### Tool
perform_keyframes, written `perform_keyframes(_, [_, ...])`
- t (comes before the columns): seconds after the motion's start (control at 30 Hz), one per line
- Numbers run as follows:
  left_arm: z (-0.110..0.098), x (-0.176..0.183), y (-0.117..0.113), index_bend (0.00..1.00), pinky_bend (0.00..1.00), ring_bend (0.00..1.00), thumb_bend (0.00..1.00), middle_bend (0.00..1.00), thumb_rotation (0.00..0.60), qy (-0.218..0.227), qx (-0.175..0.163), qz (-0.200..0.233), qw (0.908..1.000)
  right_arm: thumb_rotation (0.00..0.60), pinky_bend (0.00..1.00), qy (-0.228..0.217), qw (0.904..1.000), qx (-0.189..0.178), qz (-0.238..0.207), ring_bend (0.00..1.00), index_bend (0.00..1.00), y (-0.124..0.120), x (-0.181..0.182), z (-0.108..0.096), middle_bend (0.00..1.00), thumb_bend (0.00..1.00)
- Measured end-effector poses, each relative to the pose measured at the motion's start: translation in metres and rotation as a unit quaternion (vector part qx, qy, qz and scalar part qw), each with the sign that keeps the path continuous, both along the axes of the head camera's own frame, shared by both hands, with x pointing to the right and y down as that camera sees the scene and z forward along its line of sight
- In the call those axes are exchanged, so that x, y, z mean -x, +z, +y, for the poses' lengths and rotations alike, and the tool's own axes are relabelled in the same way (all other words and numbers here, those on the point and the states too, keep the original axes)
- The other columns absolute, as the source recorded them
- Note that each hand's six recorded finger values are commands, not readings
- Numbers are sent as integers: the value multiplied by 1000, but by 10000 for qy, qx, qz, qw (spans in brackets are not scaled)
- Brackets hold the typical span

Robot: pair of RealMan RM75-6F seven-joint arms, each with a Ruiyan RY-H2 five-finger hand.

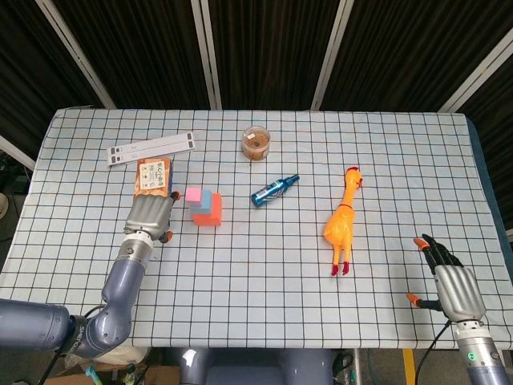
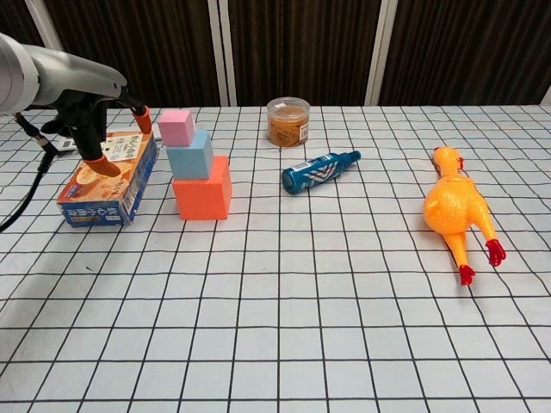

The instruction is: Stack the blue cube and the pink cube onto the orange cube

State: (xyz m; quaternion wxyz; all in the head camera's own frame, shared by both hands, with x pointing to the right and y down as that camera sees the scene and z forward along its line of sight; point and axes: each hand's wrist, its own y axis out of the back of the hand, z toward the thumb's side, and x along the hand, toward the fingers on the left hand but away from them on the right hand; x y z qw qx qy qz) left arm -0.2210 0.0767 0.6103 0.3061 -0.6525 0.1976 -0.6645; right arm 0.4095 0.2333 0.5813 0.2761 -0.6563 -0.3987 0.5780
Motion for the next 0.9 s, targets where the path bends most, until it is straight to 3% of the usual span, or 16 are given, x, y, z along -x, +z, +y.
perform_keyframes(0.9, [3, -10, 5, 149, 780, 805, 316, 1000, 600, 52, 33, 68, 10000, 600, 251, 6, 10000, 8, -2, 128, 124, -1, 0, 0, 74, 161])
